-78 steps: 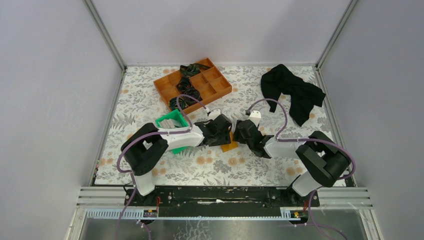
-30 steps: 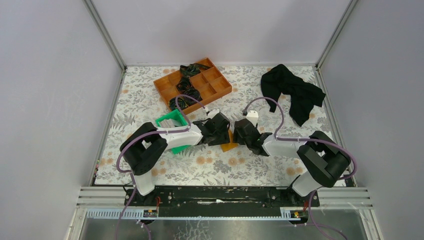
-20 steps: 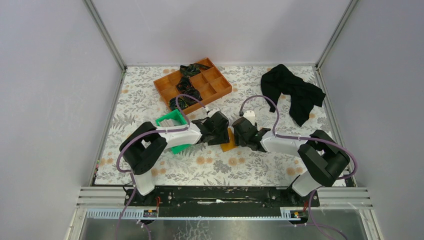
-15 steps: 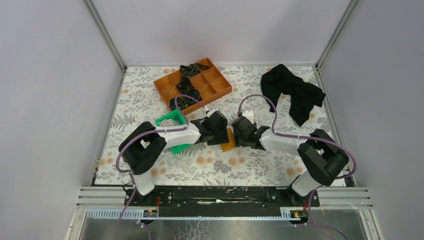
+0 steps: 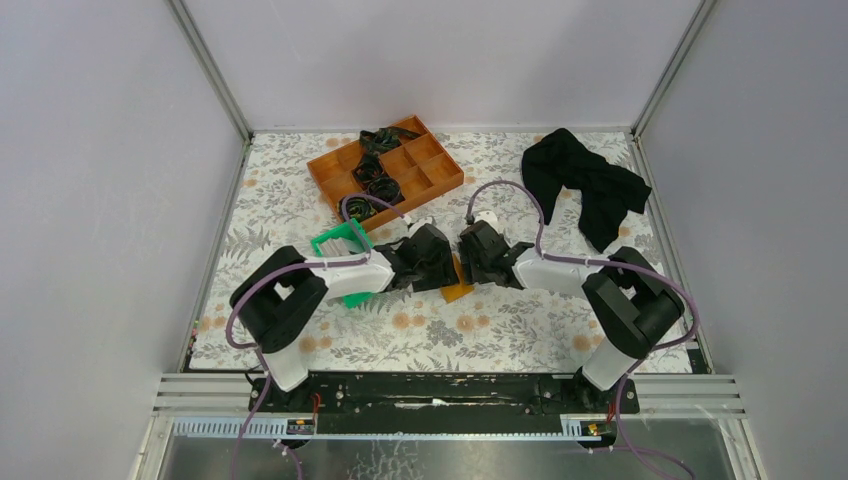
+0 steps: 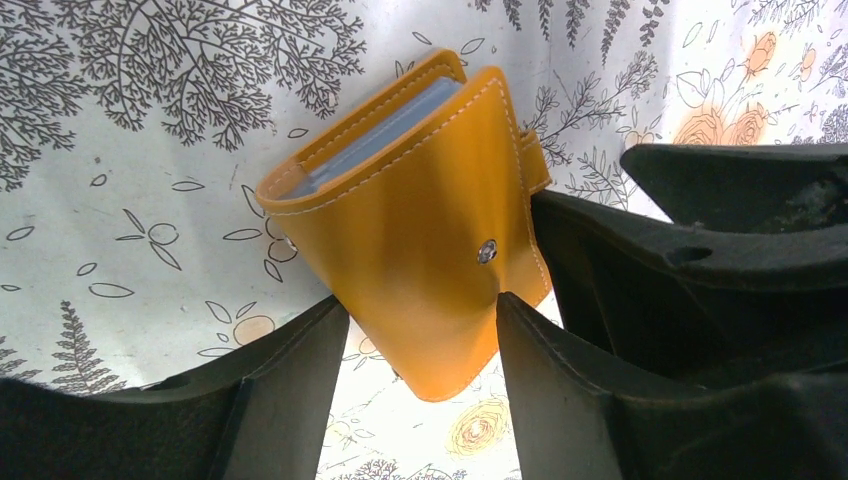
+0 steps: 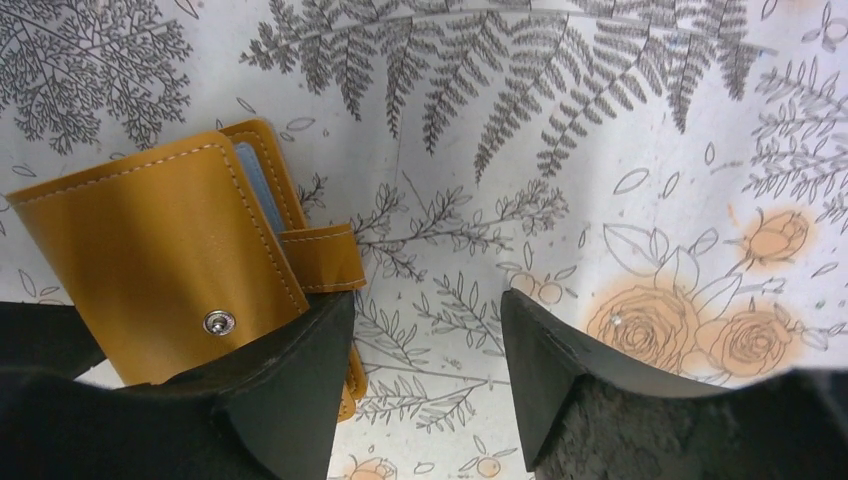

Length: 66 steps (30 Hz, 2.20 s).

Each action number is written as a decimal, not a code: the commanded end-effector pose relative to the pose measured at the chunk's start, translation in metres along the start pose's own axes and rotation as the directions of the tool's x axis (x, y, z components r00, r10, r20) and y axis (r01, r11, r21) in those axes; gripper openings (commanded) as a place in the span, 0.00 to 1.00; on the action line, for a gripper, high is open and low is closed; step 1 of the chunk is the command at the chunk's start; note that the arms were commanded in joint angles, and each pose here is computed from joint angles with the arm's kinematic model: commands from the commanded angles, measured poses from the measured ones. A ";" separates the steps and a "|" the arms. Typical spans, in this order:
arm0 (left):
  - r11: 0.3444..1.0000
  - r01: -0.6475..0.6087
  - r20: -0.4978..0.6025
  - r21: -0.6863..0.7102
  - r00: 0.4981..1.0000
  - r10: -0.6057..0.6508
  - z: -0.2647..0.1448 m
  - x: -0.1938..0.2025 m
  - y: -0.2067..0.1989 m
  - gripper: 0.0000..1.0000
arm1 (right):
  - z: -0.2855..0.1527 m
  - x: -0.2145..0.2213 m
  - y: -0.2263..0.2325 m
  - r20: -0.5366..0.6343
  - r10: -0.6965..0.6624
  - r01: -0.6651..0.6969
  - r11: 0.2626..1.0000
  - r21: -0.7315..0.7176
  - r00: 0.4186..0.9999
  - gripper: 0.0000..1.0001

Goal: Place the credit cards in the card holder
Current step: Close the card holder at the center of the board.

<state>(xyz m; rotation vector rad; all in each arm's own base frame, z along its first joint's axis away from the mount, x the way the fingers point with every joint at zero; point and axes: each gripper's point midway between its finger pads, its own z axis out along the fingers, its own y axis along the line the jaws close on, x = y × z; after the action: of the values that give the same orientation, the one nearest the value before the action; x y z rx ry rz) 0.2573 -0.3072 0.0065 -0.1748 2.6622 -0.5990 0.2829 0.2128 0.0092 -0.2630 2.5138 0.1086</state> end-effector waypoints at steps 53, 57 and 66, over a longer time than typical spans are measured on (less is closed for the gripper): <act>0.947 0.193 0.071 -0.257 0.981 -0.181 -0.029 0.014 0.115 0.68 | -0.043 0.001 0.026 0.024 -0.336 0.337 0.941 -0.045 0.942 0.67; 0.953 0.225 0.153 -0.204 0.969 -0.196 -0.050 -0.002 0.106 0.68 | -0.036 0.003 0.032 0.009 -0.344 0.343 0.937 -0.066 0.939 0.67; 0.954 0.228 0.148 -0.196 0.968 -0.201 -0.059 0.013 0.112 0.67 | -0.031 0.010 0.054 0.000 -0.321 0.316 0.933 -0.170 0.947 0.67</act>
<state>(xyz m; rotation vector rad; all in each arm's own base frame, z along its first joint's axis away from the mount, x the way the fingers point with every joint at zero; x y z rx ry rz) 0.2392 -0.2052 0.0220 -0.5309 2.5362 -0.4725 0.2371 0.2324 0.0158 -0.7444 2.5031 0.0683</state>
